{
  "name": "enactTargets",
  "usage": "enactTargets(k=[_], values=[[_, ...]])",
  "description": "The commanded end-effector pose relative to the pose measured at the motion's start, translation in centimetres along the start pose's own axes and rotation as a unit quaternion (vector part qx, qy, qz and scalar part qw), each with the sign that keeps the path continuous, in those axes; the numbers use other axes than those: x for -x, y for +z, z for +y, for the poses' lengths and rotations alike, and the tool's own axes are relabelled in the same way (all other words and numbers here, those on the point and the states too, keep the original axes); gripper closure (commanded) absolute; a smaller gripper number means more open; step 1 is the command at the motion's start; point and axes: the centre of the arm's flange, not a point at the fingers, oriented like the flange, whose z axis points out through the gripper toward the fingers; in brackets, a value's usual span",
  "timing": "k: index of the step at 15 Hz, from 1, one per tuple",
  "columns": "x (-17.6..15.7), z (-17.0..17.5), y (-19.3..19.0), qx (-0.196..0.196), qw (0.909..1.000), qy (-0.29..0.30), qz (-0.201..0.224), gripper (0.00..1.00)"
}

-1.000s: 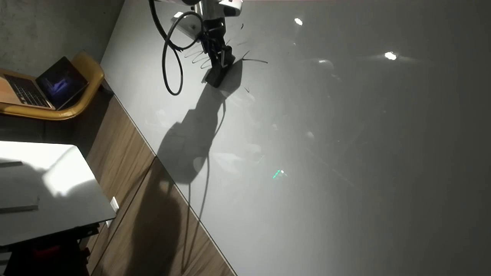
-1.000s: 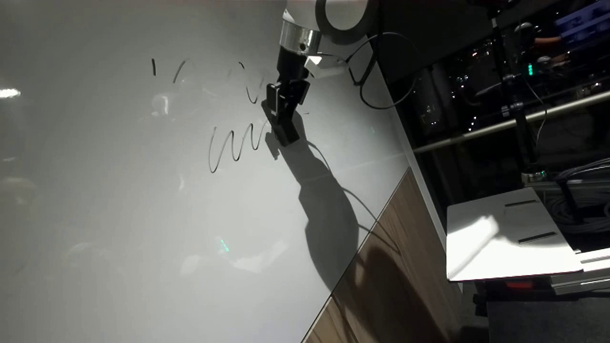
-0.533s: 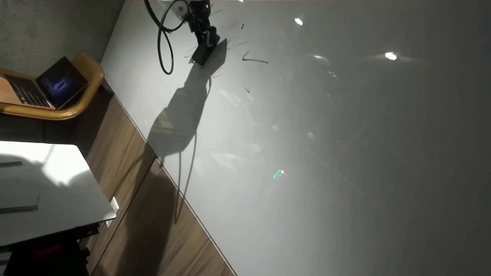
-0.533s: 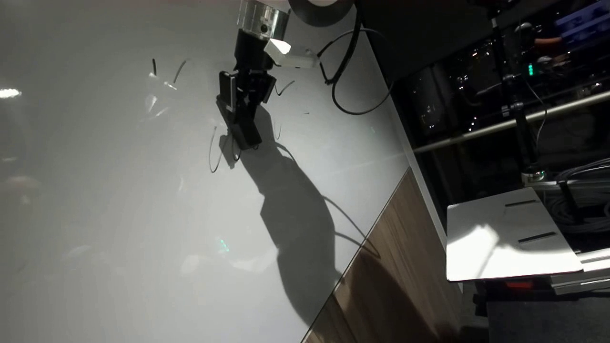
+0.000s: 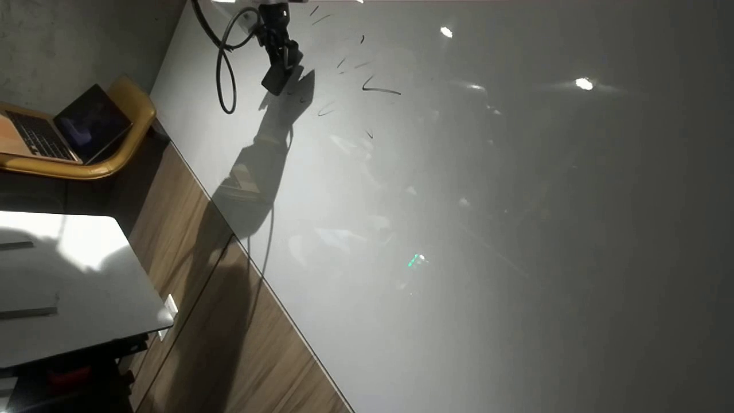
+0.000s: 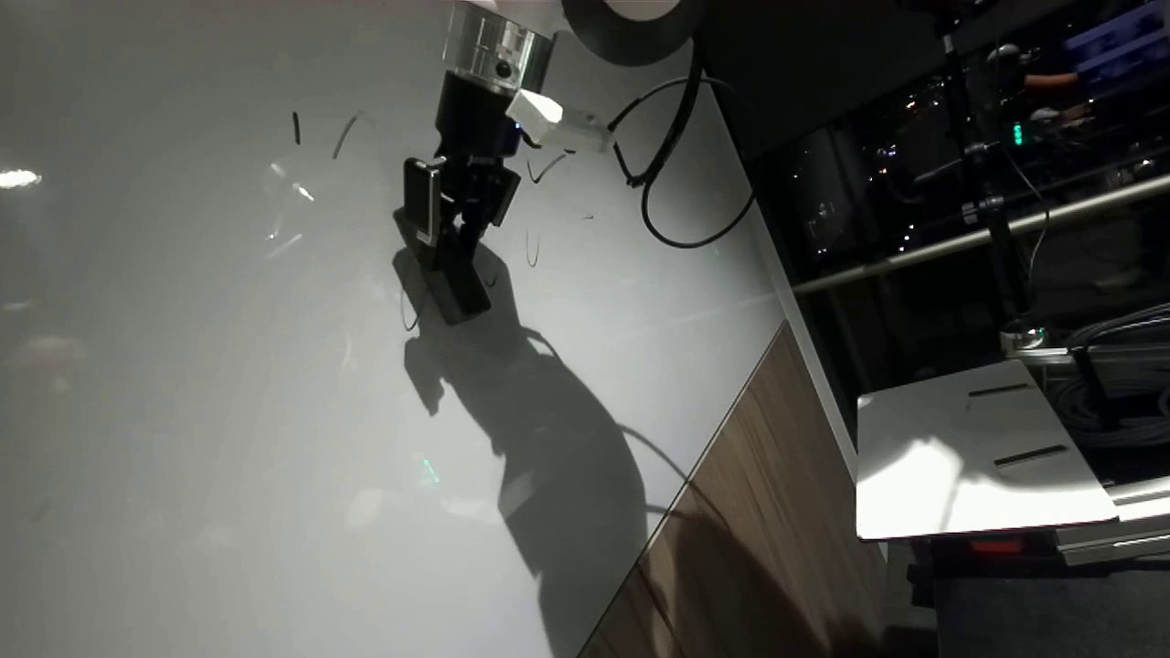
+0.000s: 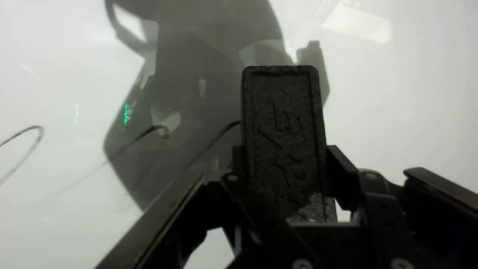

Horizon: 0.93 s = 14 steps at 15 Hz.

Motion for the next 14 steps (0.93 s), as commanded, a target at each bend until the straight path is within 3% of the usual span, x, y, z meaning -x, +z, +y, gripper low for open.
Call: enactTargets(k=[1, 6, 14], values=[[1.9, -3.6, -0.1, -0.027, 0.9995, -0.015, 0.003, 0.71], [2.1, -7.1, 0.9, -0.032, 0.9983, -0.047, 0.012, 0.71], [-0.4, -7.2, 5.0, -0.002, 0.9967, -0.075, 0.031, 0.71]])
